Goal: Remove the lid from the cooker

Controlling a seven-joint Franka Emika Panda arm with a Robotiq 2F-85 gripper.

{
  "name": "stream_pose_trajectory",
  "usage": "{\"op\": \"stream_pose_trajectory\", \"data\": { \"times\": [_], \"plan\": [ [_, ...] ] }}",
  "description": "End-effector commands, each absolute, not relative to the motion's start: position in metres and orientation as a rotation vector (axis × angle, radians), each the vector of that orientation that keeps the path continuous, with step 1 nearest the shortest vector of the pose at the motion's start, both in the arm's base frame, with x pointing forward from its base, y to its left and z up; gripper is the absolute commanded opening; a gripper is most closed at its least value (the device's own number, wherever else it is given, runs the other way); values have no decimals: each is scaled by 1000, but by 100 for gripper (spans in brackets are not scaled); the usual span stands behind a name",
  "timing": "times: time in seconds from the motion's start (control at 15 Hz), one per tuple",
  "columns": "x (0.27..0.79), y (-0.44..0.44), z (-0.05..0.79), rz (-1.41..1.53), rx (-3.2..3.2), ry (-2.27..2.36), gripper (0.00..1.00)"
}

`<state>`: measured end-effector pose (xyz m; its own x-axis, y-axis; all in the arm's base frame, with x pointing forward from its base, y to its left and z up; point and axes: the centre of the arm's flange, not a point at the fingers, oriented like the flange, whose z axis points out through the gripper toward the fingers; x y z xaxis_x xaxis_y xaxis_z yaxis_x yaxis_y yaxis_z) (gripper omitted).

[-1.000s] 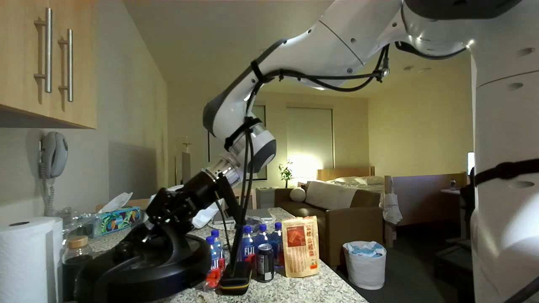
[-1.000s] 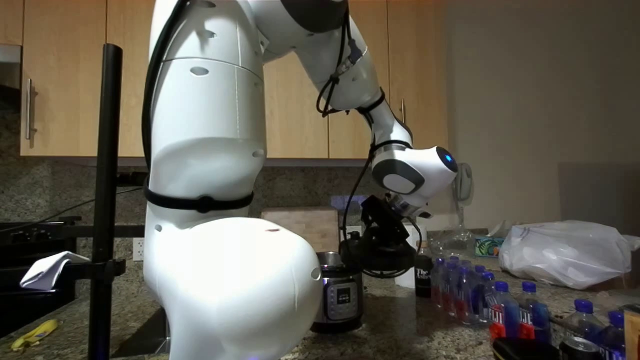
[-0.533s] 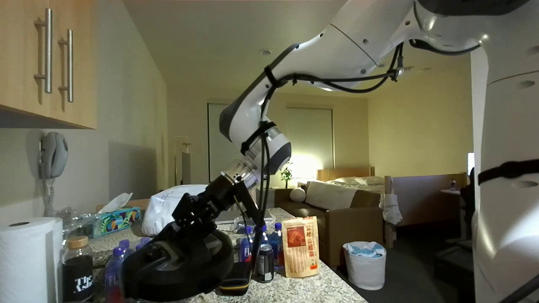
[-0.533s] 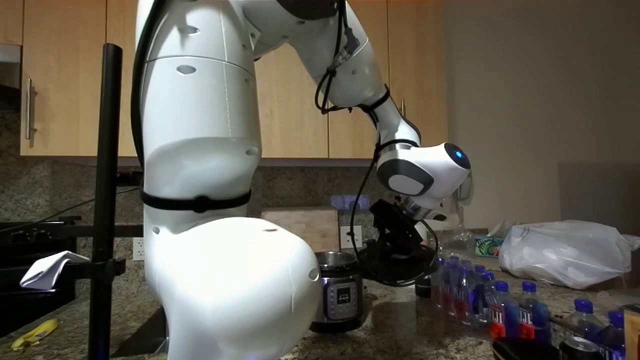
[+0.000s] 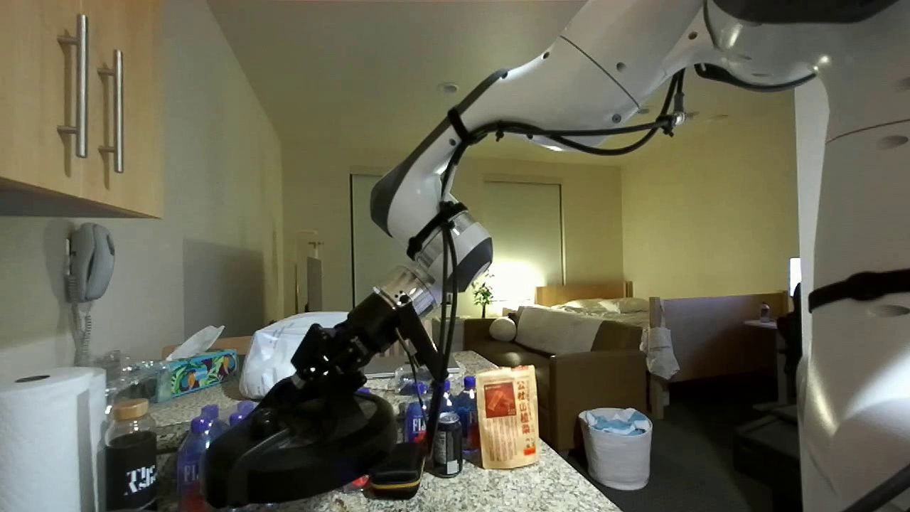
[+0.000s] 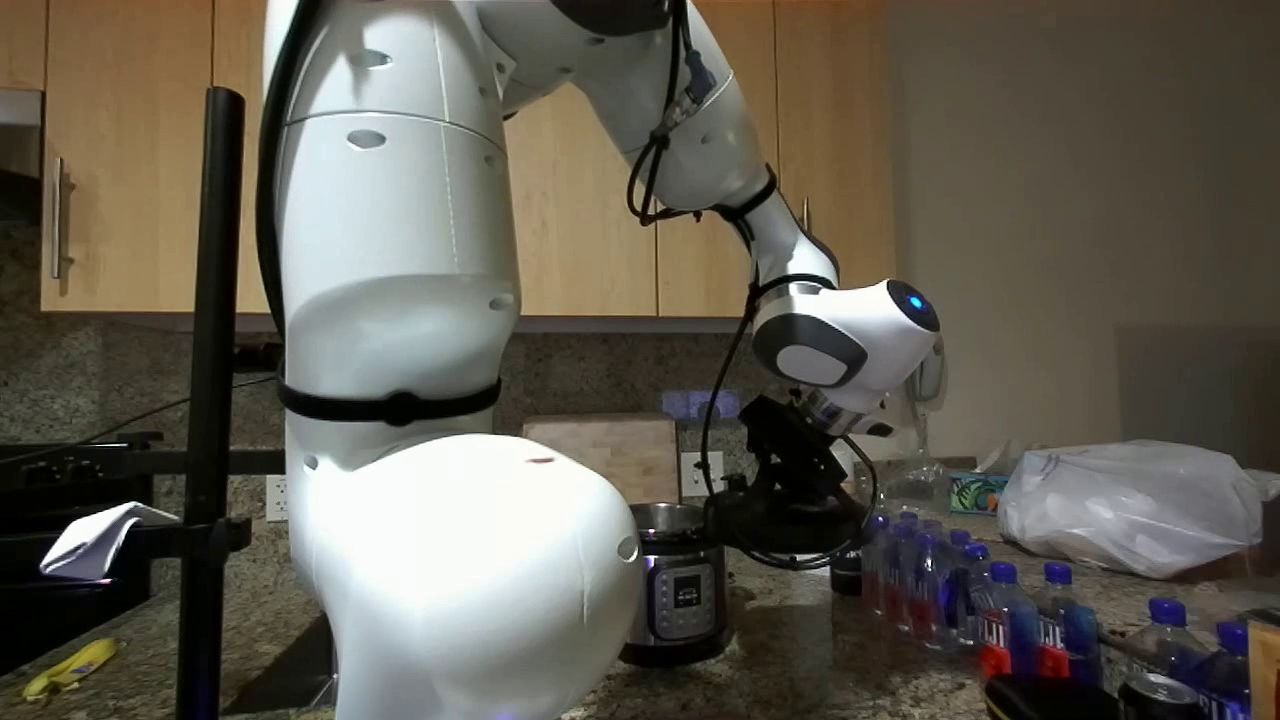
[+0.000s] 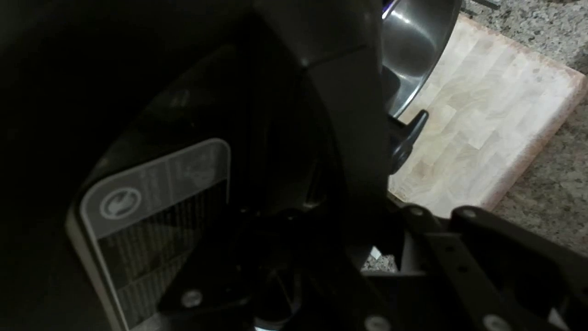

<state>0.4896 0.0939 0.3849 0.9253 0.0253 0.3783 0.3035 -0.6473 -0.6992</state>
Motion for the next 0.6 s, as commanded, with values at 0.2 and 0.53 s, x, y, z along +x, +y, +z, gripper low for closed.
{"op": "stream_pose_trajectory", "data": {
  "times": [0.2,0.53],
  "plan": [
    [485,53,366,-465,-2265,-132,1],
    [481,-13,350,-432,-2195,-71,1]
  ]
}}
